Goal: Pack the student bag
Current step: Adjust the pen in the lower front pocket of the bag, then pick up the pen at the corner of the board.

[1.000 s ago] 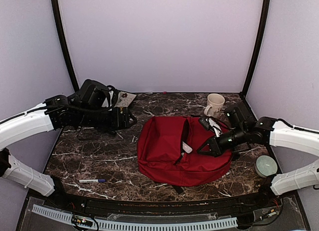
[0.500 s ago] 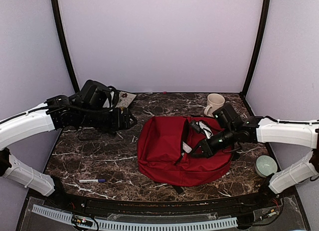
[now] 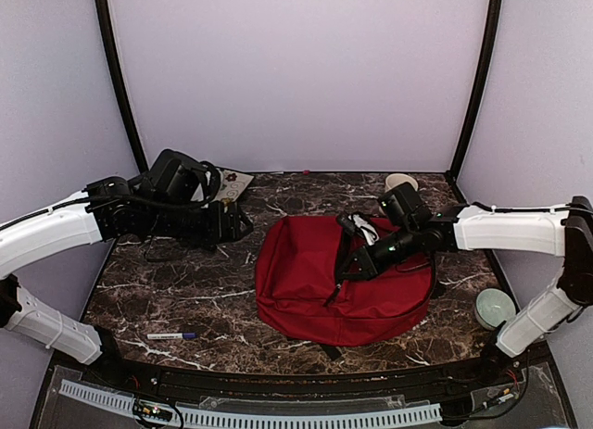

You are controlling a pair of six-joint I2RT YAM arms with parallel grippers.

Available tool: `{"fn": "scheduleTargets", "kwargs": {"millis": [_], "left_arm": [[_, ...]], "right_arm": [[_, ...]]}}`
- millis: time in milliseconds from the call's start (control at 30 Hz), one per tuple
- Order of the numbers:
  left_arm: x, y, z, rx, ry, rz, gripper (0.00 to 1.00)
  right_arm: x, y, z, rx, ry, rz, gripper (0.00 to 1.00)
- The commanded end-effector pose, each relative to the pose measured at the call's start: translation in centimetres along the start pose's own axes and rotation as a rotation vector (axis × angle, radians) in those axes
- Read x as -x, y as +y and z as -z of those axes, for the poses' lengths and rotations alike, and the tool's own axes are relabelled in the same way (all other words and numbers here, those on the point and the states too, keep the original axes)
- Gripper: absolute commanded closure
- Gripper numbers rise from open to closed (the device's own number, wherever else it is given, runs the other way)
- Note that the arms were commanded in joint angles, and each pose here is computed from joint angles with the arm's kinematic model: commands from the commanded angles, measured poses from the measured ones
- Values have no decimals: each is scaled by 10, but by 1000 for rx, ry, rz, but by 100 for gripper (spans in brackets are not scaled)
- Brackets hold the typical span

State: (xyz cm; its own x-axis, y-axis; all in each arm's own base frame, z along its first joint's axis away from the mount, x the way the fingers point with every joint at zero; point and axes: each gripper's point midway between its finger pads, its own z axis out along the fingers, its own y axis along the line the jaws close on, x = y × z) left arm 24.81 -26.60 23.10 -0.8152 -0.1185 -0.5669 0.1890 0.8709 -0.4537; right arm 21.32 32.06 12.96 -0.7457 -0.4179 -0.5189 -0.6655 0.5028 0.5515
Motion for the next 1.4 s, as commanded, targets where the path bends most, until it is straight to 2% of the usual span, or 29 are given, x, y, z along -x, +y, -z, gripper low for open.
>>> {"fn": "scheduleTargets", "kwargs": {"millis": [0, 300, 467, 700, 767, 833, 1000, 1167, 1367], "left_arm": [[-4, 8, 6, 32, 6, 10, 16], [-10, 26, 6, 120, 22, 21, 16], [-28, 69, 18, 323, 56, 108, 16], [-89, 142, 64, 682, 183, 370, 12], [-104, 150, 69, 695, 204, 434, 4], [-110, 156, 69, 666, 184, 453, 1], [-120, 171, 70, 589, 95, 543, 1], [-157, 195, 75, 729, 177, 732, 2], [-185, 199, 75, 809, 202, 988, 7]], "right_arm": [[-8, 4, 12, -30, 19, 41, 98], [-43, 6, 31, -54, 98, 38, 89], [-36, 9, 43, -81, 50, 35, 88], [-25, 3, 55, -154, -28, 19, 80], [-23, 1, 56, -167, -44, 16, 79], [-21, 0, 56, -174, -58, 10, 78], [-15, -2, 54, -179, -76, 1, 78], [-9, -4, 53, -190, -83, 1, 78], [-7, -6, 53, -206, -85, -15, 78]]}}
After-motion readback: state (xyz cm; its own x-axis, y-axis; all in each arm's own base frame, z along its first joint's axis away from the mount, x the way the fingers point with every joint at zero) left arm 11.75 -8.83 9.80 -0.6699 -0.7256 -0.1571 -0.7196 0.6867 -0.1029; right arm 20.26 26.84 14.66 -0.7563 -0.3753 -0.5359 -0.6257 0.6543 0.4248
